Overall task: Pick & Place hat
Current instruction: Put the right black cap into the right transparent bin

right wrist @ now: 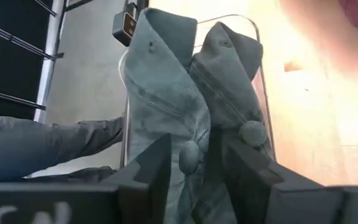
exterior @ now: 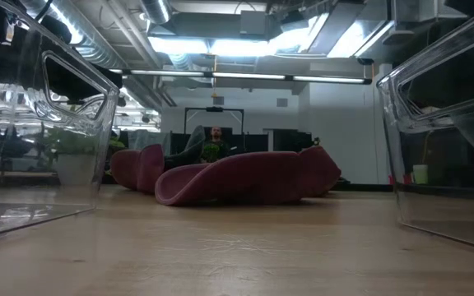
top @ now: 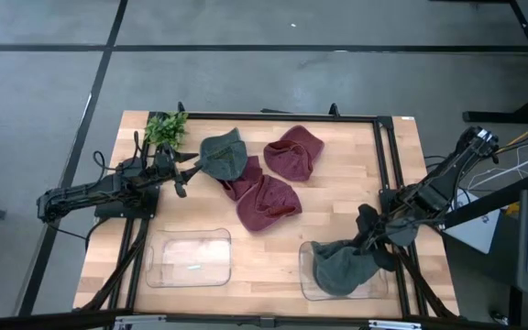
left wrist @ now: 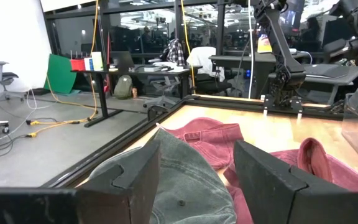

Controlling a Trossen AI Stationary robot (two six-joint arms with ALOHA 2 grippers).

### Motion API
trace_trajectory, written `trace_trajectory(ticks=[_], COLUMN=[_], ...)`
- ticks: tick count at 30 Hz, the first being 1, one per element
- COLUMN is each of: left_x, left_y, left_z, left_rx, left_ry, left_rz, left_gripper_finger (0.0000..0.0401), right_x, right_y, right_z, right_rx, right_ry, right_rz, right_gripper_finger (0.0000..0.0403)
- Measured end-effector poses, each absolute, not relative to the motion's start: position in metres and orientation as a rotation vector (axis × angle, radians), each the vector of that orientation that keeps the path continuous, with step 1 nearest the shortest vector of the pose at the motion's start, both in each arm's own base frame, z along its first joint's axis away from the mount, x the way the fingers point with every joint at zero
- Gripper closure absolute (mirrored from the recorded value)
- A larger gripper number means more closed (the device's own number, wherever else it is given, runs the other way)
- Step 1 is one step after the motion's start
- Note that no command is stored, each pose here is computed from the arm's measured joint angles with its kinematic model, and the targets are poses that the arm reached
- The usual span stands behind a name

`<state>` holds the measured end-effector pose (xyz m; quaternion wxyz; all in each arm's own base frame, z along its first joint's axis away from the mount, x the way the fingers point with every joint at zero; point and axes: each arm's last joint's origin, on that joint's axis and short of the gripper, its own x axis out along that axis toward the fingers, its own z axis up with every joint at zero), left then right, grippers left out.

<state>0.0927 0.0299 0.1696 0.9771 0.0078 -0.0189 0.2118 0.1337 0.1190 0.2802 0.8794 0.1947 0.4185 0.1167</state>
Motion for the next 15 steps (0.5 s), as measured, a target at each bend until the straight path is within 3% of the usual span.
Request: trace_trajectory(ticks=[7,15], left_x=[0.093,0.093], left_y=[0.03,0.03], left_z=[0.17,0.17], left_rx=[0.016,0.016], left_ry=[-0.038,-0.038], left_rz=[0.427,0.427], left_gripper_finger=[0.0203,0.0203], right_x=[0.137,0.141], right_y=[0.11,0.104], right_z=[0.277,0.277], right_rx=[0.371,0.383], right_ry=[0.852,0.837], right_rz=[0.126,0.078], right_gripper_finger=[0.0193,0.0156])
